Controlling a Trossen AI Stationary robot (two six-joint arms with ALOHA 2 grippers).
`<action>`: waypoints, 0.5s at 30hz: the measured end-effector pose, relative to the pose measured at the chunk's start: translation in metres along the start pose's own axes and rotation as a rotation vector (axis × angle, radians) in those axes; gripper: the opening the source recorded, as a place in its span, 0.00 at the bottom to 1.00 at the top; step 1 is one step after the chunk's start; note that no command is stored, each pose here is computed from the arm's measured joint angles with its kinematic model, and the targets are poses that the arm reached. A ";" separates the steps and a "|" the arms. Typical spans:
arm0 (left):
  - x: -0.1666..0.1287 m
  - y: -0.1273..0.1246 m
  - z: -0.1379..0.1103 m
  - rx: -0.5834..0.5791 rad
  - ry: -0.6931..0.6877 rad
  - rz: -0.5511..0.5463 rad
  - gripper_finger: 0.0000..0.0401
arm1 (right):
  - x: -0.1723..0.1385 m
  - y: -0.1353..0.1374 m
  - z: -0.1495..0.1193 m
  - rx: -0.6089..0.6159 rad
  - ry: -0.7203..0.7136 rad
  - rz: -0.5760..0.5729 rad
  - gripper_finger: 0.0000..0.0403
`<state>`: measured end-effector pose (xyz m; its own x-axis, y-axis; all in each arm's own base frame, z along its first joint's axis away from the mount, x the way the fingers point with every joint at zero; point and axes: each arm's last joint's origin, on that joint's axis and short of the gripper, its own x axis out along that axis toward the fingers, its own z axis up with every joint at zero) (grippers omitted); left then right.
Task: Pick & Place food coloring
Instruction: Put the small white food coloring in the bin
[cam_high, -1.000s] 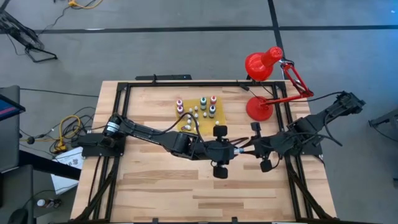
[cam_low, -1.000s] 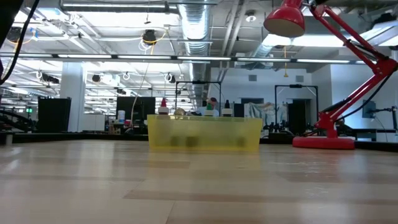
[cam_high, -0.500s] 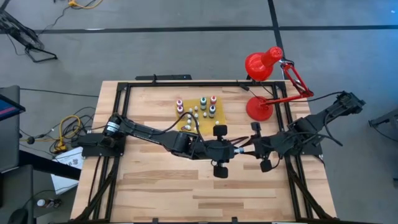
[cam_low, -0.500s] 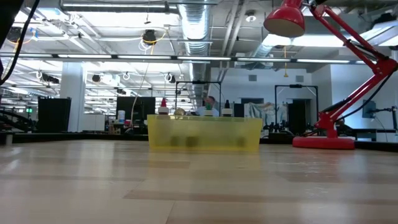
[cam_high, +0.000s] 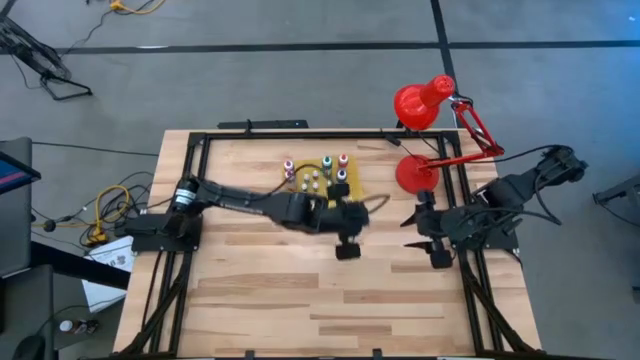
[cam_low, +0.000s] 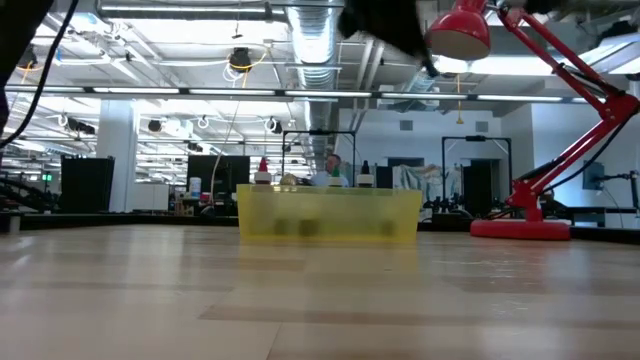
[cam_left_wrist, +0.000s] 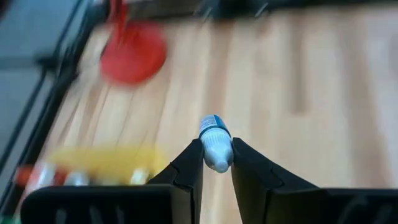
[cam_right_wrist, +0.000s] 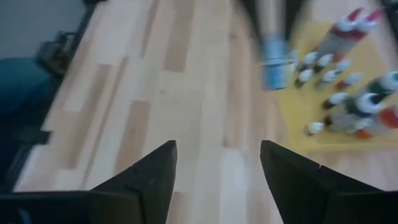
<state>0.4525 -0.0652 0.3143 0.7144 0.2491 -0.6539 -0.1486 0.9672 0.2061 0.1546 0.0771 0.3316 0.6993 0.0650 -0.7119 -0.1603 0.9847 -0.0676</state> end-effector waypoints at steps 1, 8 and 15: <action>0.003 0.009 -0.004 -0.023 0.045 0.015 0.14 | -0.001 0.001 0.000 -0.001 0.003 0.024 0.56; 0.020 0.081 -0.029 -0.227 0.315 0.090 0.14 | -0.017 0.011 -0.003 -0.044 -0.066 0.120 0.55; 0.025 0.133 -0.048 -0.364 0.475 0.060 0.14 | -0.015 0.015 -0.040 -0.022 -0.170 -0.046 0.50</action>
<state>0.4183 0.0724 0.2904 0.3263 0.2176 -0.9199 -0.4637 0.8849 0.0448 0.1137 0.0841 0.3135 0.8136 0.0476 -0.5795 -0.1391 0.9836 -0.1145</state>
